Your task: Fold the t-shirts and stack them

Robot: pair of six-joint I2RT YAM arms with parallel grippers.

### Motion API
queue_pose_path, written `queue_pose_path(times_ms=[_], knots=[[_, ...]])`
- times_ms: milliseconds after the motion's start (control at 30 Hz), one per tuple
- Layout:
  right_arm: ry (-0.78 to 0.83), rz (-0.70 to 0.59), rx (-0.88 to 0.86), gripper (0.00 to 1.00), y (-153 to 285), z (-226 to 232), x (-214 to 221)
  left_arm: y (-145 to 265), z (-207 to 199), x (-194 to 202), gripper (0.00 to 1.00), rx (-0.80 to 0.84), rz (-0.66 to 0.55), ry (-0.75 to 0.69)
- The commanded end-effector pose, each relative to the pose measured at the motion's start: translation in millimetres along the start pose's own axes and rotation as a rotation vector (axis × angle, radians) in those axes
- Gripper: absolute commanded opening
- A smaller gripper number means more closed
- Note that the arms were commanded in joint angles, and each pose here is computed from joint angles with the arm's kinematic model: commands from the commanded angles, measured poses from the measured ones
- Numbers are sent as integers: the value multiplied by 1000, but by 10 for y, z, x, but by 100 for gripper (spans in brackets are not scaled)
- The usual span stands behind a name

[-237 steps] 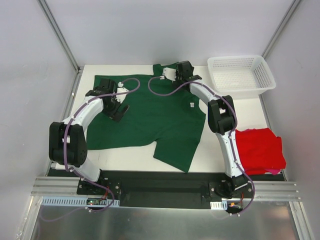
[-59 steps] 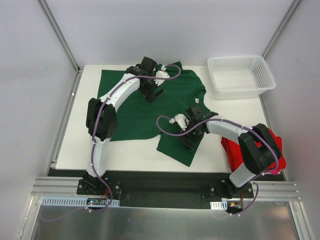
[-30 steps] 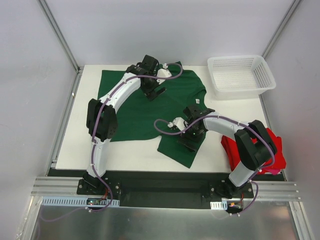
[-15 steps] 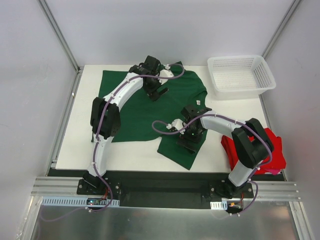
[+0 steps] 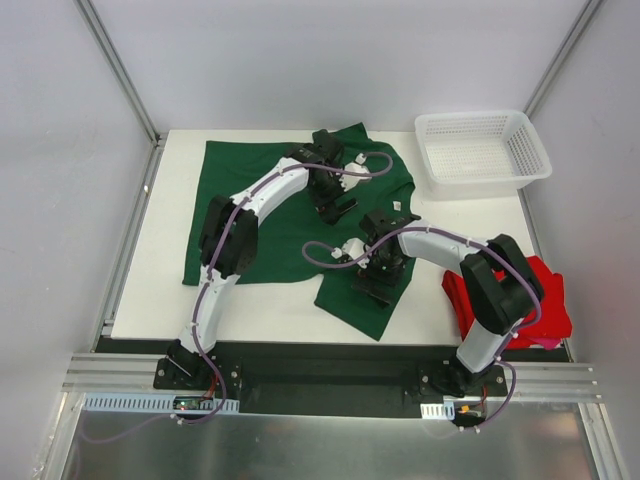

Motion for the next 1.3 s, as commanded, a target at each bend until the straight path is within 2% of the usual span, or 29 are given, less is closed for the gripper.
queue_pose_path(times_ms=[0,100,300,500,967,1167,1267], knots=[[-32,70,-106,96,-63,202,113,25,-34,-10,99,44,-21,-14],[-29,67,-112,96,-49,214,90,-10,-32,11,99,47,-15,-19],[-30,60,-123,96,-12,234,41,-270,185,237,99,-49,99,-23],[-24,55,-129,96,18,244,5,-358,279,411,99,-97,178,-64],[29,93,-109,96,1,239,33,-185,343,313,99,-134,152,-84],[52,-8,-100,96,297,277,-232,-167,283,355,99,-118,155,-64],[53,-35,-152,96,366,411,-323,-186,268,386,99,-111,163,-59]])
Point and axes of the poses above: each gripper's point midway between its finger pads, its own y axis back along the fingers, its own z axis along the line the jaws close on, x = y × z, the point moved 3 cm from there along y, back along the fingers, and after that the axes turned 3 degrees about y, right-handed, at the moved point
